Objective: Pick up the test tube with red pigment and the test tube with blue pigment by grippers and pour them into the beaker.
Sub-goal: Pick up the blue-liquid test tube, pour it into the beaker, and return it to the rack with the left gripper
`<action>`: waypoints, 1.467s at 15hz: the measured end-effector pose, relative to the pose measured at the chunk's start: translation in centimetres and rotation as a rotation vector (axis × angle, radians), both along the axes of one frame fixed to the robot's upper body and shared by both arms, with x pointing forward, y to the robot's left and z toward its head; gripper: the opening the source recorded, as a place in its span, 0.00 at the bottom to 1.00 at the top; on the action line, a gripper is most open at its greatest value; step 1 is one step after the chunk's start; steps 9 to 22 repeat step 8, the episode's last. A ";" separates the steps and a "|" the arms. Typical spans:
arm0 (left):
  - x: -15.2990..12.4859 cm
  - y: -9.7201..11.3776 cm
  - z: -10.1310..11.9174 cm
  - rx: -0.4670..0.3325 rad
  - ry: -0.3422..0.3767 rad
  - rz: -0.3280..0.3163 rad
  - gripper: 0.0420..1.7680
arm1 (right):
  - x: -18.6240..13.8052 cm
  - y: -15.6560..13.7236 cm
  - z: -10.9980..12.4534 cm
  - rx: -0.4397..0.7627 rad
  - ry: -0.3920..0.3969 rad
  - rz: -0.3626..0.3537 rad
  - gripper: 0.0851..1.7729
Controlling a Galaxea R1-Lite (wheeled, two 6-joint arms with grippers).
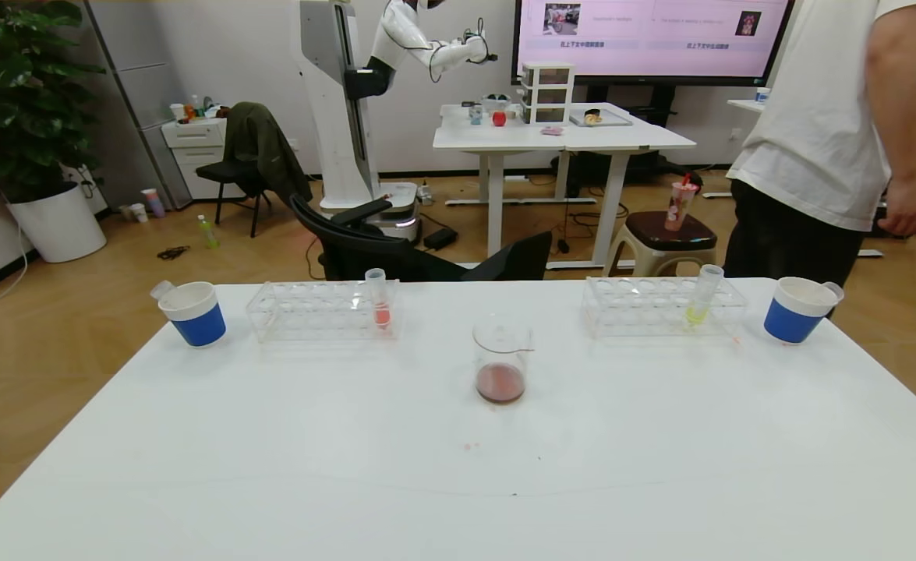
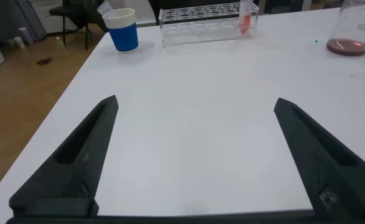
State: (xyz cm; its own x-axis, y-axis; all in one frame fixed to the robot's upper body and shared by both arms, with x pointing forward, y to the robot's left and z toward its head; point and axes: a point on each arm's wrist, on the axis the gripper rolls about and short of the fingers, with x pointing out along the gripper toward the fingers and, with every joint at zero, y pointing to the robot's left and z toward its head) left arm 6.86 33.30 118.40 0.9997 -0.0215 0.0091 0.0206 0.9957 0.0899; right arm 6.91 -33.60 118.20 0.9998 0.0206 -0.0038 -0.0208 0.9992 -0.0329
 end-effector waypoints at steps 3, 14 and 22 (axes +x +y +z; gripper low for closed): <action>0.0 0.0 -0.1 -0.024 0.007 0.001 0.99 | 0.0 0.0 0.0 0.000 0.000 0.000 0.98; 0.0 0.0 -0.2 -0.029 0.008 0.002 0.99 | 0.0 0.0 0.0 -0.001 0.000 0.001 0.98; 0.0 0.0 -0.2 -0.029 0.008 0.002 0.99 | 0.0 0.0 0.0 -0.001 0.000 0.001 0.98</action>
